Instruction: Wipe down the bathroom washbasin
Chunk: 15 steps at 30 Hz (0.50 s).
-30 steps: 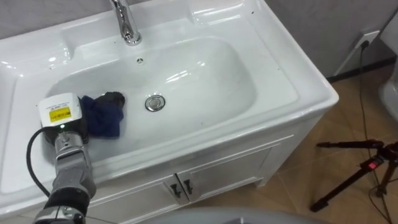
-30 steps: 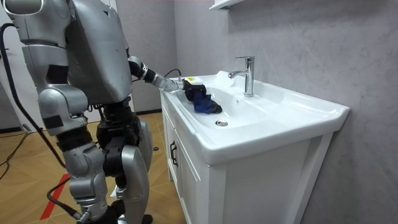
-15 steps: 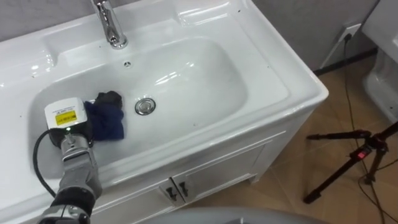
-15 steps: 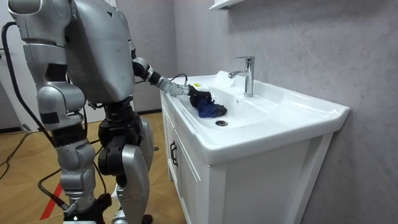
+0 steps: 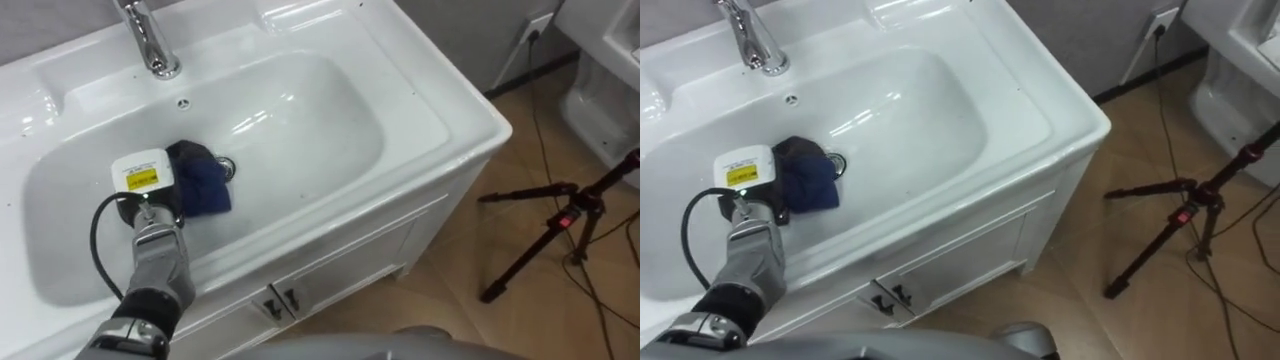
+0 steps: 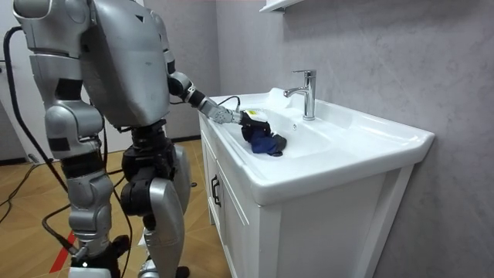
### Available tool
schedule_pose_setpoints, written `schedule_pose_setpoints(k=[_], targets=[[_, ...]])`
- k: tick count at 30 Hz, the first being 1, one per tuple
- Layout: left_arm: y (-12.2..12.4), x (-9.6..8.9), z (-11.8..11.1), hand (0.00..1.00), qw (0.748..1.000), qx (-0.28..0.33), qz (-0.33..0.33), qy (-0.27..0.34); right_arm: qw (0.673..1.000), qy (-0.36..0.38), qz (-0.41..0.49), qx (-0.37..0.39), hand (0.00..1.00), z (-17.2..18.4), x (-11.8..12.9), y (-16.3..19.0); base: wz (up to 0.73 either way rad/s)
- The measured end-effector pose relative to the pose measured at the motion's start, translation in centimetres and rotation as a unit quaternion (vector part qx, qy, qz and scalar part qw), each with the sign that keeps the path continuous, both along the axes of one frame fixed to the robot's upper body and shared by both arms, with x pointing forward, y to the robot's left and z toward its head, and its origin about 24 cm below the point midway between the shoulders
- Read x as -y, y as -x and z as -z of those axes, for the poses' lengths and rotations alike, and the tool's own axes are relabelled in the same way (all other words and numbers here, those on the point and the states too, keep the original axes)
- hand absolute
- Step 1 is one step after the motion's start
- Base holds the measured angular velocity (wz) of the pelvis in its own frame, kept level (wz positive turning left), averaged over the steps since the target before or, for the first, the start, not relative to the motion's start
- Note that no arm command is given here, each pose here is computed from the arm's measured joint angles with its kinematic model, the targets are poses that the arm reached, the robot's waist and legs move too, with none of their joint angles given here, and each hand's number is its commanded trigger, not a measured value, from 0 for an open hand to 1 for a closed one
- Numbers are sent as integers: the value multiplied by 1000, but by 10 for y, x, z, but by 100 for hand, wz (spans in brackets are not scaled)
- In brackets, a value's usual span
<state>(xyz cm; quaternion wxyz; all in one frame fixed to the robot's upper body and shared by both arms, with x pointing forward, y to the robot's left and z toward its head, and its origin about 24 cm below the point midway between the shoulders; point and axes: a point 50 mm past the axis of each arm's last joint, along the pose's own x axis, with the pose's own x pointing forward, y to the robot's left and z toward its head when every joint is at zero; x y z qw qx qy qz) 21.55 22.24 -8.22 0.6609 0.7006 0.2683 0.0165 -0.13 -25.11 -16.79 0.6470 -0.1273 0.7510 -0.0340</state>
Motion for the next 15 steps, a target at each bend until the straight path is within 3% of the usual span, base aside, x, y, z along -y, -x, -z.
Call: schedule_pose_setpoints(k=[15], targets=[[-11, 14, -3, 100, 1000, -20, 22, 5, 999, -27, -5, -19, 0, -1, 0, 8, -9]])
